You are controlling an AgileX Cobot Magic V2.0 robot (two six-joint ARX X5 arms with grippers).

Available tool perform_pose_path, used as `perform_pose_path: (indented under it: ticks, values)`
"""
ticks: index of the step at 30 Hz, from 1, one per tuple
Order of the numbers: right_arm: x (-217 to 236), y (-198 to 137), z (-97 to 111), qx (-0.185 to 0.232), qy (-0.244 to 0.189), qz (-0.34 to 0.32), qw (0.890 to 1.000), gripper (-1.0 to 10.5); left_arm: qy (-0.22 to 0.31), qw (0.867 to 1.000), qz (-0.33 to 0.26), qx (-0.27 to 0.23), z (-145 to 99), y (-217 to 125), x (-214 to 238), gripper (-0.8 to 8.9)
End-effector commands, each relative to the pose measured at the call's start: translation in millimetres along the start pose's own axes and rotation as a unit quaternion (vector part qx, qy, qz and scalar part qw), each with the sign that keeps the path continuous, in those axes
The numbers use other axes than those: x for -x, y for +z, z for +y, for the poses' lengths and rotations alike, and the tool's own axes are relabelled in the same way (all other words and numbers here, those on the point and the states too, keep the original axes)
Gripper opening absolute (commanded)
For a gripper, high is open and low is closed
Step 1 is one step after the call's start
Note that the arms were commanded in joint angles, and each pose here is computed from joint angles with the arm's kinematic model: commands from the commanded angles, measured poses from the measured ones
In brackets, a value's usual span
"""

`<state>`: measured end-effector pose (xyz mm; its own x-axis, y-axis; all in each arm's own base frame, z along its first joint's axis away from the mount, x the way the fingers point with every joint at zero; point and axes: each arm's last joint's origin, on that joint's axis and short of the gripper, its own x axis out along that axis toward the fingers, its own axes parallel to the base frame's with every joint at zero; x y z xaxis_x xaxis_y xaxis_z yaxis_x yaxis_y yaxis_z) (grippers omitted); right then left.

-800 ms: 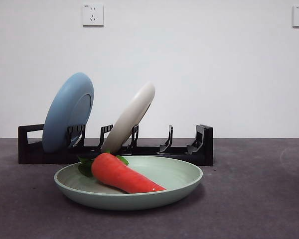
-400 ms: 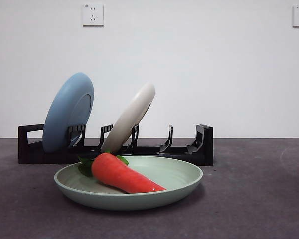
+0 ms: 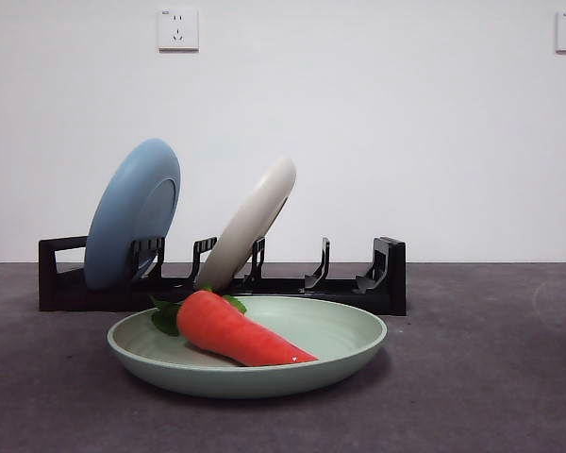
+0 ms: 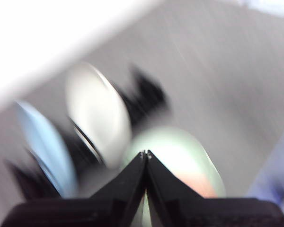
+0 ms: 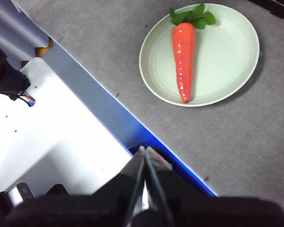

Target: Take the green plate from the plate rack,put the plate on the table,take the carrot from the table,put the carrot in the plate

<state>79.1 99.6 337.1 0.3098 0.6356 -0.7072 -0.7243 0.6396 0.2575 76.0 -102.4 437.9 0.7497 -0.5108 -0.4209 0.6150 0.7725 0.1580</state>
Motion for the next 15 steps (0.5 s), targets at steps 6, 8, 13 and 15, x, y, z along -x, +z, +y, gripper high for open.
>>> perform_pose_path:
  ticks: [6,8,13,15]
  values:
    - [-1,-1,0,-0.002,0.0,0.0,1.0,0.0,0.081,0.974,-0.213,0.017,53,-14,-6,-0.03]
    - [-1,-1,0,-0.002,0.0,0.0,1.0,0.0,0.119,0.964,-0.235,0.021,61,-33,-8,-0.03]
    - [-1,-1,0,-0.002,0.0,0.0,1.0,0.0,0.198,0.952,-0.231,0.045,67,-89,-16,-0.03]
    - [-1,-1,0,-0.002,0.0,0.0,1.0,0.0,0.219,0.949,-0.22,0.053,66,-111,-19,-0.03]
